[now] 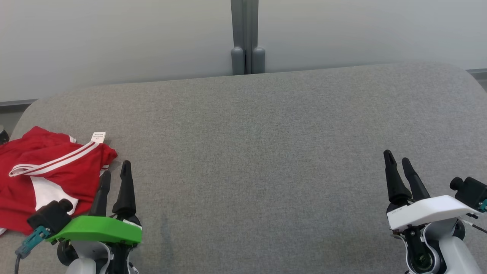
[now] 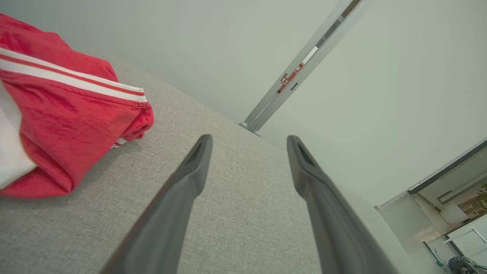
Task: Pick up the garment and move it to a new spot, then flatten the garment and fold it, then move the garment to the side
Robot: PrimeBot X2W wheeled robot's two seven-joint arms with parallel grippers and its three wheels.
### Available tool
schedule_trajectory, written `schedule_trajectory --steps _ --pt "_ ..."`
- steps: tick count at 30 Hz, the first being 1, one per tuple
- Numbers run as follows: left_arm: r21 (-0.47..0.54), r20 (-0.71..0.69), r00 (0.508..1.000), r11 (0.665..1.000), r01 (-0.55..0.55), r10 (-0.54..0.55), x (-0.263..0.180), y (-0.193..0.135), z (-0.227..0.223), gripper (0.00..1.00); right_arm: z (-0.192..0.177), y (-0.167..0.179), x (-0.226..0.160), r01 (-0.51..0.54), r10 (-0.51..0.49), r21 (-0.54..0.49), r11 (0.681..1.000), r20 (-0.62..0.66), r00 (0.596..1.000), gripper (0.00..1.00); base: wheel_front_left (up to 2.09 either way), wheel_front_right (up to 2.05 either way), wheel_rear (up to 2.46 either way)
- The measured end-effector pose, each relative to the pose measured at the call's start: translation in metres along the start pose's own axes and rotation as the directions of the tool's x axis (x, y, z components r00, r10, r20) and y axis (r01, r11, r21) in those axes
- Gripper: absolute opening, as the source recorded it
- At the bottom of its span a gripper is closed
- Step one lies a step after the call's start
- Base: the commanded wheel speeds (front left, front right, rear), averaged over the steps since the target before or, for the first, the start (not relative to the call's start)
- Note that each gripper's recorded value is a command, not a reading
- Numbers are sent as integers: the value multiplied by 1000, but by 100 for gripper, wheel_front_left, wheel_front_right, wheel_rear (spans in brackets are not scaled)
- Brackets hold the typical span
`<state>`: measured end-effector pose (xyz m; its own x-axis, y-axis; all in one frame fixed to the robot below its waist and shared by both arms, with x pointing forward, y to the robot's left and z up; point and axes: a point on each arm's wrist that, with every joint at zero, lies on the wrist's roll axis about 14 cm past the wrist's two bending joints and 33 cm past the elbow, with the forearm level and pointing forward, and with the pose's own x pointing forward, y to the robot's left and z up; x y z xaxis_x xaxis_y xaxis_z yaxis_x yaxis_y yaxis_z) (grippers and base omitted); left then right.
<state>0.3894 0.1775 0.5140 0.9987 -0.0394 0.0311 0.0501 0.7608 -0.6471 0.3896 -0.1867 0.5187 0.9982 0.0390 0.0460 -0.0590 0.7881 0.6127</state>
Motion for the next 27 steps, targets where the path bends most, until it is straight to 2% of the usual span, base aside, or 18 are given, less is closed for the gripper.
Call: schedule_trajectory --steps 11,27 --pt "145 -1 1000 989 19 -19 1 -2 -1 100 -2 5 1 -25 26 -143 989 0 1000 100 0 0 0" --pt "323 -21 999 945 50 -46 -1 -4 -8 100 -9 8 1 -55 53 -310 949 -17 998 100 0 0 0"
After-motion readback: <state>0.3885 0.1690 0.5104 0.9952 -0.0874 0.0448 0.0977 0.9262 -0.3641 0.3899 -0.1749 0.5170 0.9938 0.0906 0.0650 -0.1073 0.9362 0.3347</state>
